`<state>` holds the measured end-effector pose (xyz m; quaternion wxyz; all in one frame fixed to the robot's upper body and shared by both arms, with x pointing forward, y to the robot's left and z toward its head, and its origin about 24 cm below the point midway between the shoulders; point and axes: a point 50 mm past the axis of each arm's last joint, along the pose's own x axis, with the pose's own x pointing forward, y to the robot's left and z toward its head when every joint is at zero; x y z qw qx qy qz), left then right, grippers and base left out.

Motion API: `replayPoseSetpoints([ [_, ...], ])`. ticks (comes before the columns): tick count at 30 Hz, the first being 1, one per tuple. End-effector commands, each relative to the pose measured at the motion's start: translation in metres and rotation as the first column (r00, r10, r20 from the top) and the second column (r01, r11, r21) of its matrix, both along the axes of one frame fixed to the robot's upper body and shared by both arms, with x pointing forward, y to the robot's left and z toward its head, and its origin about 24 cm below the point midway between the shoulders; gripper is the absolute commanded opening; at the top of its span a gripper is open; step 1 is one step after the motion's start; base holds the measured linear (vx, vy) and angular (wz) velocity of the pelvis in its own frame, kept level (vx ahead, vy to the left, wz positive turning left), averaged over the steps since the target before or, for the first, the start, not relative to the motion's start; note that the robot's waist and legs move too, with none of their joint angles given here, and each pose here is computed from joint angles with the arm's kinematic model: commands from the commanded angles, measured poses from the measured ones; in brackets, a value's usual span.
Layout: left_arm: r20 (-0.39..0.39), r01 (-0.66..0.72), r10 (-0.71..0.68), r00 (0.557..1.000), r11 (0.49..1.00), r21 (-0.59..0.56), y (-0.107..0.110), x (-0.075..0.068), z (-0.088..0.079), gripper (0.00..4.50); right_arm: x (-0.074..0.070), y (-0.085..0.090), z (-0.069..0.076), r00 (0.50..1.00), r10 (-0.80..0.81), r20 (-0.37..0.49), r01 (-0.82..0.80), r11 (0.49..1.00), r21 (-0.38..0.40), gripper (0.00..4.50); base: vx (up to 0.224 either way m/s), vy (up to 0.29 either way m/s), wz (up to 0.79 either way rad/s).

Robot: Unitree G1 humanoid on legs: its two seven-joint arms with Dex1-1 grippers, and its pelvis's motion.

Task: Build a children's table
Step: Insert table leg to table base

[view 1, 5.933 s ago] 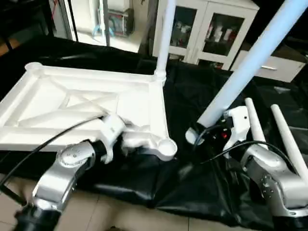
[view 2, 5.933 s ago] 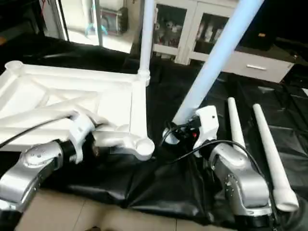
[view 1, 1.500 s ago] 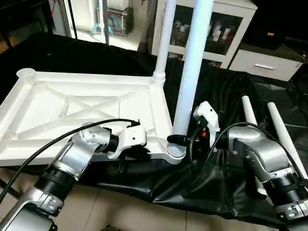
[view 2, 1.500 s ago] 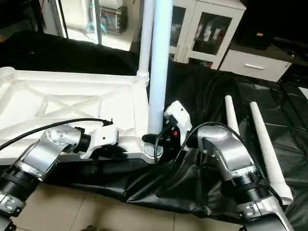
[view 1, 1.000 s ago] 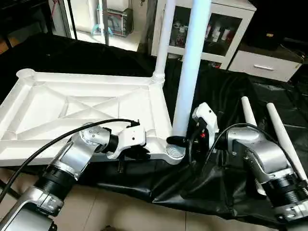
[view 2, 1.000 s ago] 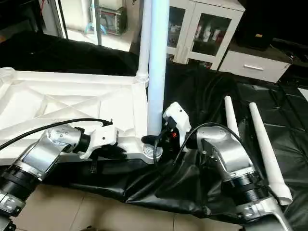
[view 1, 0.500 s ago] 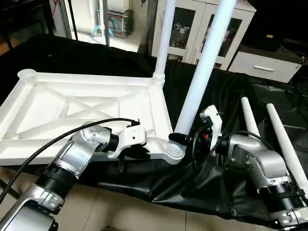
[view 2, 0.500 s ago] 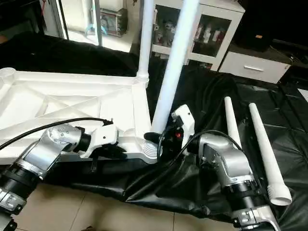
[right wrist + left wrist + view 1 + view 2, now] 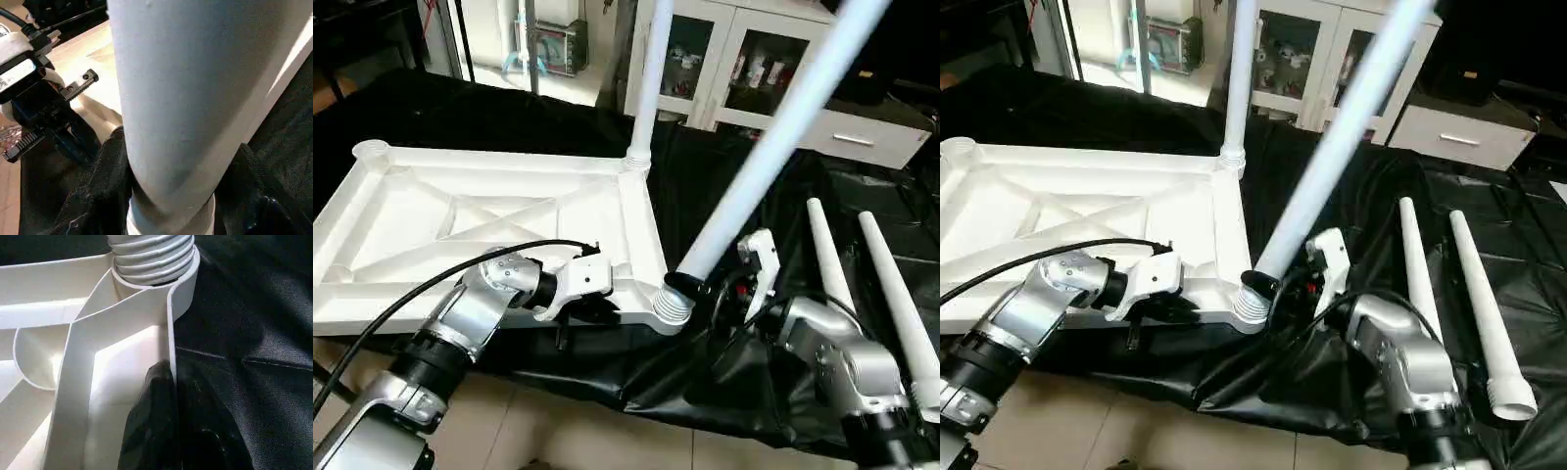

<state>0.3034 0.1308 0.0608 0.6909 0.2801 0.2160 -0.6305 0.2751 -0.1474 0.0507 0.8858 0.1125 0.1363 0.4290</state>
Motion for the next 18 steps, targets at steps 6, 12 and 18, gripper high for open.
replayPoseSetpoints([
  [6,-0.015,0.013,-0.012,1.000,0.999,0.038,0.0001,-0.0011,-0.0048,0.07,-0.0154,-0.0066,-0.0260,0.997,0.014,-0.071,-0.028,0.979,-0.201,1.90,0.000,0.000,0.00],
  [12,-0.017,0.011,-0.010,1.000,0.999,0.040,0.0015,-0.0008,-0.0046,0.07,-0.0151,-0.0060,-0.0303,0.993,0.054,-0.104,-0.081,0.955,-0.286,1.90,0.000,0.000,0.00],
  [18,-0.019,0.010,-0.009,1.000,0.999,0.037,0.0013,-0.0010,-0.0045,0.07,-0.0126,-0.0053,-0.0304,0.989,0.082,-0.127,-0.119,0.941,-0.318,1.90,0.000,0.000,0.00],
])
